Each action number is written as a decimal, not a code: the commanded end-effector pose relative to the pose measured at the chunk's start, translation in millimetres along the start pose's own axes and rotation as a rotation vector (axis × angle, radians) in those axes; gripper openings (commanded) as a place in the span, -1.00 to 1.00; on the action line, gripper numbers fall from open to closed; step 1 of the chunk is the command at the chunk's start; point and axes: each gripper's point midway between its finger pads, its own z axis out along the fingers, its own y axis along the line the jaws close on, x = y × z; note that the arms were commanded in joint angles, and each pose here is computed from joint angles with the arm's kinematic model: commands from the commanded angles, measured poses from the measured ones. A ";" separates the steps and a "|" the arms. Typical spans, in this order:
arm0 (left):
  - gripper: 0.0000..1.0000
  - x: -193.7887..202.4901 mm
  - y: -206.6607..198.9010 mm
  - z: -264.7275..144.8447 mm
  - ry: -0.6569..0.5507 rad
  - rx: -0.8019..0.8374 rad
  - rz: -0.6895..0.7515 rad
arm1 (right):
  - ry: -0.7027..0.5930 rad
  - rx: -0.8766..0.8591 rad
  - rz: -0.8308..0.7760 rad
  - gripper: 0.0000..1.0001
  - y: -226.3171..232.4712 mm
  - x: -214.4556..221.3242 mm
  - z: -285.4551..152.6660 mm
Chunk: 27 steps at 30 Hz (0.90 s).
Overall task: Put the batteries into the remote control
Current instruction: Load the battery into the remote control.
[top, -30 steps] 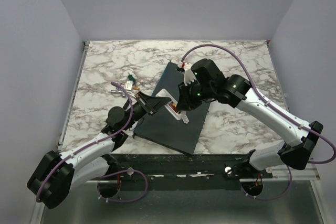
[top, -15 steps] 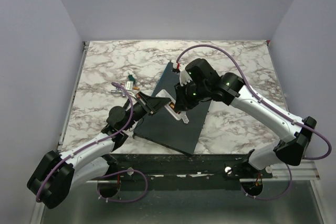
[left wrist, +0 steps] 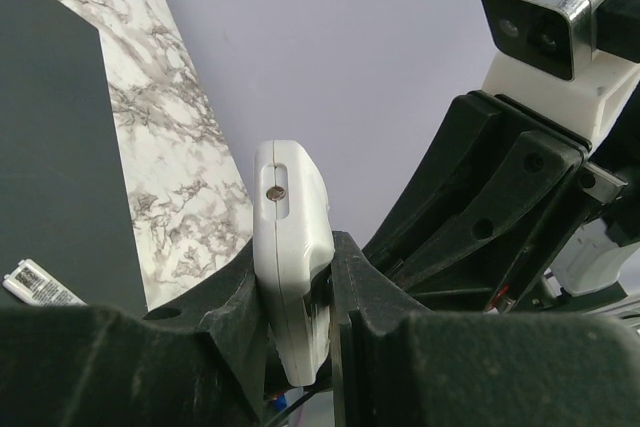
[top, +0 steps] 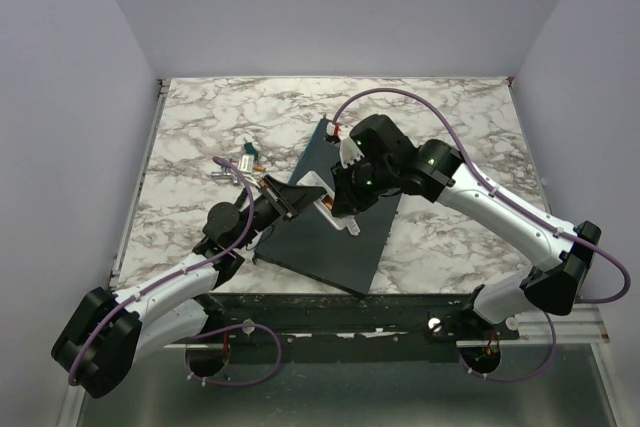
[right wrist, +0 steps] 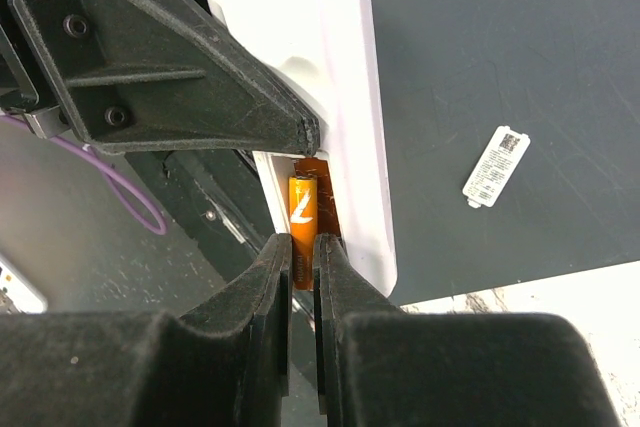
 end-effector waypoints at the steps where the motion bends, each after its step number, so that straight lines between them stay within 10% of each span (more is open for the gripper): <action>1: -1.00 -7.9 -18.8 2.4 -0.036 0.072 0.005 | 0.018 0.041 -0.023 -0.93 -7.3 3.3 2.8; 27: -1.00 -7.0 -18.4 1.9 -0.038 0.088 -0.020 | -0.040 0.051 -0.036 -0.58 -10.4 -9.1 10.3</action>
